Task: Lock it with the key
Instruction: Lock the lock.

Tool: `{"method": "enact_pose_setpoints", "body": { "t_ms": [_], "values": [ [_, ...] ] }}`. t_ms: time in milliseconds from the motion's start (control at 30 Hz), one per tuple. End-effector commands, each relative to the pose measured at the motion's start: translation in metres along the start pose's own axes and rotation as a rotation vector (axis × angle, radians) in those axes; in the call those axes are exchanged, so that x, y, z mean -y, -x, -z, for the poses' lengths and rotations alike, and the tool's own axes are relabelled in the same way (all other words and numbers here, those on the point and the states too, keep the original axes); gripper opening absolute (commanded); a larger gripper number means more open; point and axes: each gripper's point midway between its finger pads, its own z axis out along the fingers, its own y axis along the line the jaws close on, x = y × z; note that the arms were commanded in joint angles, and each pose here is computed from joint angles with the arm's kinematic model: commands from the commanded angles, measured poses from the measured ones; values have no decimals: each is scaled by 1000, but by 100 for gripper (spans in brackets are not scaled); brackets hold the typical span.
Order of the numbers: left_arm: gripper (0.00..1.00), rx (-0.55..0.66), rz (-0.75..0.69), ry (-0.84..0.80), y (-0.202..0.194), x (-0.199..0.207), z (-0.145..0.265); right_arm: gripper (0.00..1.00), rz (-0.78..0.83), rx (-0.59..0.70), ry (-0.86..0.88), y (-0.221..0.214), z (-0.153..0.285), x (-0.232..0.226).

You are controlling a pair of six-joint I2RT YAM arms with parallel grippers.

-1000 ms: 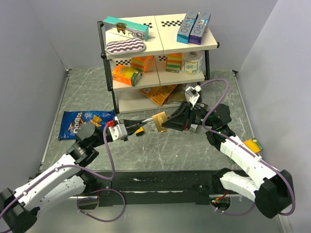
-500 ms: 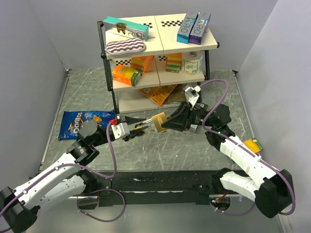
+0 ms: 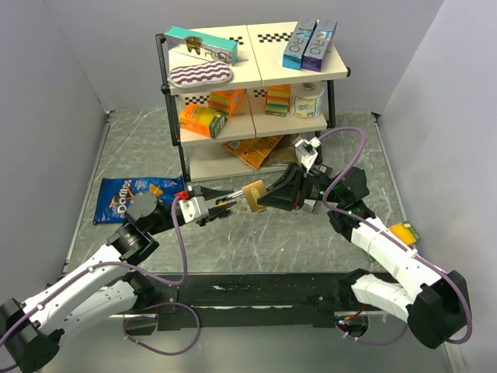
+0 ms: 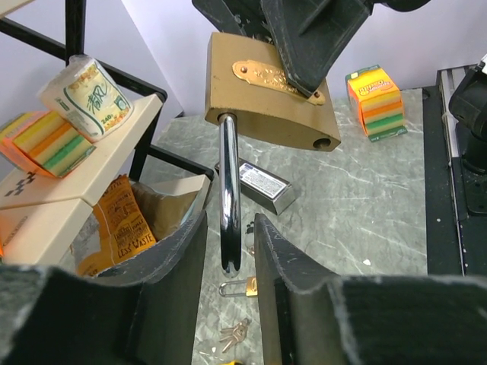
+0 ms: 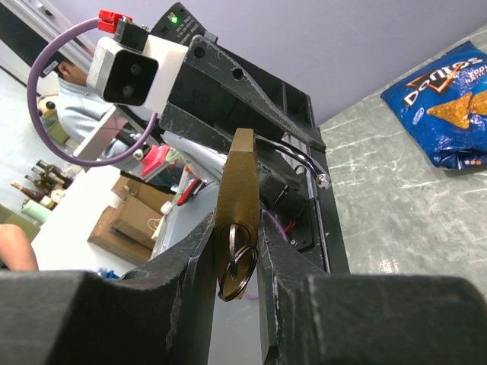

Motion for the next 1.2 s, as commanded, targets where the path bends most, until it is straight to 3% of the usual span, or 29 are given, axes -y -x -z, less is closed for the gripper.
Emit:
{"method": "enact_pose_setpoints", "body": {
  "t_ms": [0,267,367,467,600,667,700,733,767,833,1167],
  "values": [
    [36,-5,-14,-1,-1,0,-1,0,173,77,89,32,-4,-36],
    [31,-16,-16,4,-5,-1,-1,0,171,75,86,30,-3,-35],
    [24,-20,-12,5,-6,-1,-2,0,170,75,86,30,-4,-34],
    [3,-19,6,-8,-4,1,-3,0,175,77,86,32,-4,-35],
    [1,1,90,-5,11,-2,-8,0,186,75,76,30,-4,-31],
    [1,14,127,-44,20,4,-9,18,189,69,72,28,-4,-29],
    [1,33,132,-57,29,4,-9,34,207,63,74,27,-3,-29],
    [1,46,145,-81,35,8,-9,64,212,56,72,25,-3,-27],
    [1,43,182,-121,37,16,-8,73,201,41,63,24,-3,-26],
    [1,51,213,-166,49,22,-8,98,250,24,47,22,-2,-22],
    [1,-1,354,-341,69,52,7,99,568,-109,-19,2,23,-29]
  ]
}}
